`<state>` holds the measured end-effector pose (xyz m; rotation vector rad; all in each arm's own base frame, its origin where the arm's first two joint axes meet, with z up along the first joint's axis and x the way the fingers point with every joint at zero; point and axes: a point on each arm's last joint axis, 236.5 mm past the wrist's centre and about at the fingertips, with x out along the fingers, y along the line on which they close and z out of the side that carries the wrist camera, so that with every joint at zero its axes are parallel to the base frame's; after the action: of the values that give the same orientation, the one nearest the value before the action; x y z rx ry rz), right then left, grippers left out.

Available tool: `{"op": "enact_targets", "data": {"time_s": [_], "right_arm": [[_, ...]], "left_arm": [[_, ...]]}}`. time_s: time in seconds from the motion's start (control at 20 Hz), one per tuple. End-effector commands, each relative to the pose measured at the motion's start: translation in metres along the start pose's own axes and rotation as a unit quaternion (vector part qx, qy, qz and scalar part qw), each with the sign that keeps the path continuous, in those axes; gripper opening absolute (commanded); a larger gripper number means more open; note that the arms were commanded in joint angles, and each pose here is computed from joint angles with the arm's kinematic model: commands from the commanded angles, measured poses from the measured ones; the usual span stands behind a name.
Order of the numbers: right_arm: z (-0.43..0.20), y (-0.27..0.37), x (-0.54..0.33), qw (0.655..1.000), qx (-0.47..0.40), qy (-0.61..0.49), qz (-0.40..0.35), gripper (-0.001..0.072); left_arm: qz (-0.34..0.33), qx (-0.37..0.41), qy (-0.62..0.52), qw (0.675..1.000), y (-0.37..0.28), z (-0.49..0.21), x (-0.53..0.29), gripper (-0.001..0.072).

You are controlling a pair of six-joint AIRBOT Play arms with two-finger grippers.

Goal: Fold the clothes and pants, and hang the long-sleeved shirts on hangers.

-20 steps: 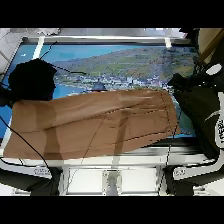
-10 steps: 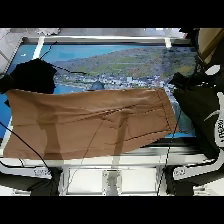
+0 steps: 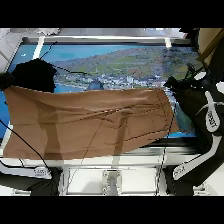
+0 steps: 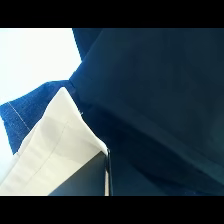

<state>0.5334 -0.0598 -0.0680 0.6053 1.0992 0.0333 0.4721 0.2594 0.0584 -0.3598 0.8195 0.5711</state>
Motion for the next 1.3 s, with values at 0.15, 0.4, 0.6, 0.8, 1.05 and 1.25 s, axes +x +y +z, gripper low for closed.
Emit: {"op": "enact_targets", "data": {"time_s": [0.15,0.4,0.6,0.8,1.05,1.25], "right_arm": [[-0.011,0.019,0.031,0.996,-0.02,0.07,0.059,0.0484],[-0.047,0.019,0.025,0.987,-0.03,0.147,0.064,0.0464],[-0.044,0.025,0.027,0.987,-0.03,0.14,0.07,0.0141],[-0.017,0.03,0.006,0.99,-0.059,0.113,0.059,0.0031],[0.015,0.02,-0.078,0.99,-0.11,0.083,-0.018,0.0031],[0.017,0.008,-0.097,0.99,-0.108,0.077,-0.05,0.0031]], "left_arm": [[0.0,0.001,0.007,1.0,-0.001,-0.003,0.0,0.0014],[-0.001,0.004,0.011,1.0,-0.004,-0.006,0.0,0.0014],[-0.003,0.006,0.011,1.0,-0.008,-0.006,-0.001,0.0015],[-0.016,0.004,0.005,1.0,-0.019,-0.003,-0.007,0.0014],[-0.034,0.011,-0.051,0.998,-0.038,0.038,-0.033,0.0014],[-0.055,0.022,-0.095,0.994,-0.061,0.057,-0.032,0.0014]]}}
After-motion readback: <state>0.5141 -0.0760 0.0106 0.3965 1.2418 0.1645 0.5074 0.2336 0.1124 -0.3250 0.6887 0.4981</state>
